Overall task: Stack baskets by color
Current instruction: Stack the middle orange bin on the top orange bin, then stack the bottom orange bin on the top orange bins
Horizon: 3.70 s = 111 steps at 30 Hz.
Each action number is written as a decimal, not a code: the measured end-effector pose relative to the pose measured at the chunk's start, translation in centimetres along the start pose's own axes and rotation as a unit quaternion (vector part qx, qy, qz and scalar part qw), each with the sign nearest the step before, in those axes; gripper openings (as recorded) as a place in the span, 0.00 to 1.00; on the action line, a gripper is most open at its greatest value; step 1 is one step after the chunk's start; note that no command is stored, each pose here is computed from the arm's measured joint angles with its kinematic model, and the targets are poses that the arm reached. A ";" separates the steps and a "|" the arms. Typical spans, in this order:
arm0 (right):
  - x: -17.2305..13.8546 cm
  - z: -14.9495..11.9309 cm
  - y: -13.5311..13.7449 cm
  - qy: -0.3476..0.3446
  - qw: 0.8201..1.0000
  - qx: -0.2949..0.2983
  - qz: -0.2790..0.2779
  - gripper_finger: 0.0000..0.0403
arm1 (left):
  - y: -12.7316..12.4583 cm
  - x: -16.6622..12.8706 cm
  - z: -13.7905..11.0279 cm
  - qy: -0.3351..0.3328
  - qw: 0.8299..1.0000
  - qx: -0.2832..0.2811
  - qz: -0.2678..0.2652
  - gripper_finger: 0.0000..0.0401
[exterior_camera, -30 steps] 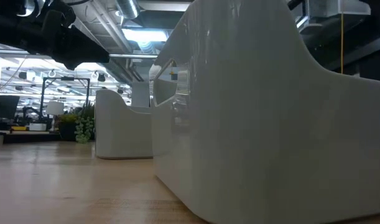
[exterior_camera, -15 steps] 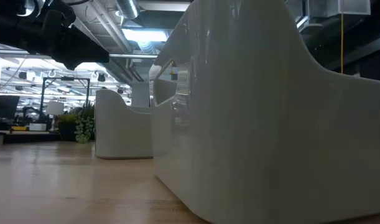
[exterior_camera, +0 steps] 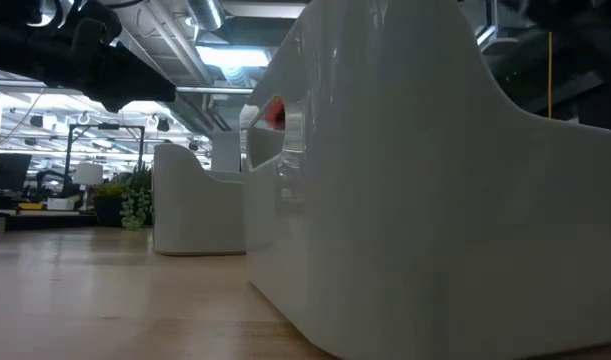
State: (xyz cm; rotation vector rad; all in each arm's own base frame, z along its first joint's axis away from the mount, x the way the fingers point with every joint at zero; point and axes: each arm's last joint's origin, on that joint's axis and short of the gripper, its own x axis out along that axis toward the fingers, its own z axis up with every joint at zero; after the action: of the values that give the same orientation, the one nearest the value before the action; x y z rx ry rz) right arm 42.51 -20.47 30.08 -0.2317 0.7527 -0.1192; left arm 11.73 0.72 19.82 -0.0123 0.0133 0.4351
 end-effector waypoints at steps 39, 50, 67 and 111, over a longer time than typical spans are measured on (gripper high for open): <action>6.3 -4.3 -1.6 0.146 0.987 0.070 0.014 0.30 | 0.0 0.0 0.0 0.002 1.000 0.001 0.000 0.38; -2.9 -2.8 2.1 0.347 0.919 0.151 0.107 0.33 | 0.0 0.0 -0.1 0.005 1.000 0.001 0.000 0.38; -11.0 -12.7 16.9 0.313 0.901 0.270 0.132 0.33 | 0.0 0.0 -0.2 0.011 1.000 -0.012 0.000 0.38; -12.9 2.8 2.6 -0.210 0.973 -0.021 -0.096 0.00 | 0.0 0.0 -0.2 0.012 1.000 -0.021 0.000 0.38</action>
State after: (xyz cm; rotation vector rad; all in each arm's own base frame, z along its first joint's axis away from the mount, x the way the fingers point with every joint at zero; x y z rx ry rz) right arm 35.13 -15.03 39.93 -0.3565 0.3104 -0.2294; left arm 11.72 0.72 19.58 -0.0588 0.0271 0.4361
